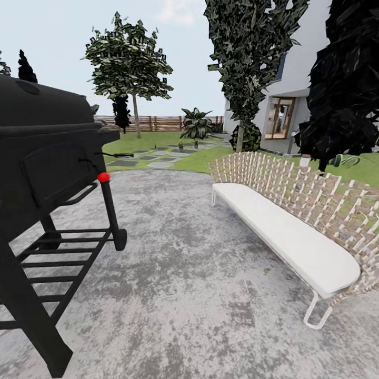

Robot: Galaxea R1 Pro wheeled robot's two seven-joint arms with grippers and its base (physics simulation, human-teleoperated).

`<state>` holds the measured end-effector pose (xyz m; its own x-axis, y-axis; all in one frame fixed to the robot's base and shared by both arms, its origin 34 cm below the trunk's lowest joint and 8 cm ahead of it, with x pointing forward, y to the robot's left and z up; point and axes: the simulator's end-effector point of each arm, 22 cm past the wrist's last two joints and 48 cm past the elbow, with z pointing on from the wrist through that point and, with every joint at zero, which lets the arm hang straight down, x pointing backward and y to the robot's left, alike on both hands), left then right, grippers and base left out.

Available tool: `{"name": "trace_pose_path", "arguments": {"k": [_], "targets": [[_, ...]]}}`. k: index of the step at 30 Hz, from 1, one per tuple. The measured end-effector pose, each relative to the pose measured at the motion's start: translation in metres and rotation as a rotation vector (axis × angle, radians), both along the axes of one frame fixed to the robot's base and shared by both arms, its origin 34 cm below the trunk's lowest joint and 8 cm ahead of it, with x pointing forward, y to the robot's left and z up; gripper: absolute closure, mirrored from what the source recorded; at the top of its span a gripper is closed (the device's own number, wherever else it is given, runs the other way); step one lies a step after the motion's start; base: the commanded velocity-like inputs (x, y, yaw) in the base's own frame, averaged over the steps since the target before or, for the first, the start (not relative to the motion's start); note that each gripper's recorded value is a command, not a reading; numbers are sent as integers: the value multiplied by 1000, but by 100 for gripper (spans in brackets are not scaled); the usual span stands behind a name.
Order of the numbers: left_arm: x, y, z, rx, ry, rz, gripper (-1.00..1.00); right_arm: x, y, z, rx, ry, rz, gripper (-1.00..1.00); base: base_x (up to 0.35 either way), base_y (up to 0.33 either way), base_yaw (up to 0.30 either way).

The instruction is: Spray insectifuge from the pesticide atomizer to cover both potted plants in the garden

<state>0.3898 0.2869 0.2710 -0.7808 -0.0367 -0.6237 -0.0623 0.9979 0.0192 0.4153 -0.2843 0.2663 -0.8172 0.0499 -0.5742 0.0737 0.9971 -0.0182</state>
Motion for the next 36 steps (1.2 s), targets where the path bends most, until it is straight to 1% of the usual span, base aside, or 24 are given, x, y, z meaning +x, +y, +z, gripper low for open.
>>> {"name": "trace_pose_path", "arguments": {"k": [14,18,21,25,32,35,36], "targets": [[0,2,0,2,0,1,-100,0,1,0,1,0,0,-100,325,-101,0],[0,3,0,3,0,4,-100,3,1,2,3,-10,-9,-100,319,-86,0],[0,2,0,1,0,4,-100,18,-4,10,-3,-49,-13,-100,319,-24,0],[0,2,0,2,0,2,-100,27,-7,15,-9,-80,-14,-100,319,-7,0],[0,-1,0,-1,0,-1,-100,34,-8,20,-10,-105,-4,-100,319,-1,9],[0,-2,0,-1,1,-4,-100,53,-10,32,-17,-152,-3,-100,319,0,153],[0,-2,0,-1,1,-5,-100,65,-11,40,-20,-183,-3,-100,319,0,224]]}}
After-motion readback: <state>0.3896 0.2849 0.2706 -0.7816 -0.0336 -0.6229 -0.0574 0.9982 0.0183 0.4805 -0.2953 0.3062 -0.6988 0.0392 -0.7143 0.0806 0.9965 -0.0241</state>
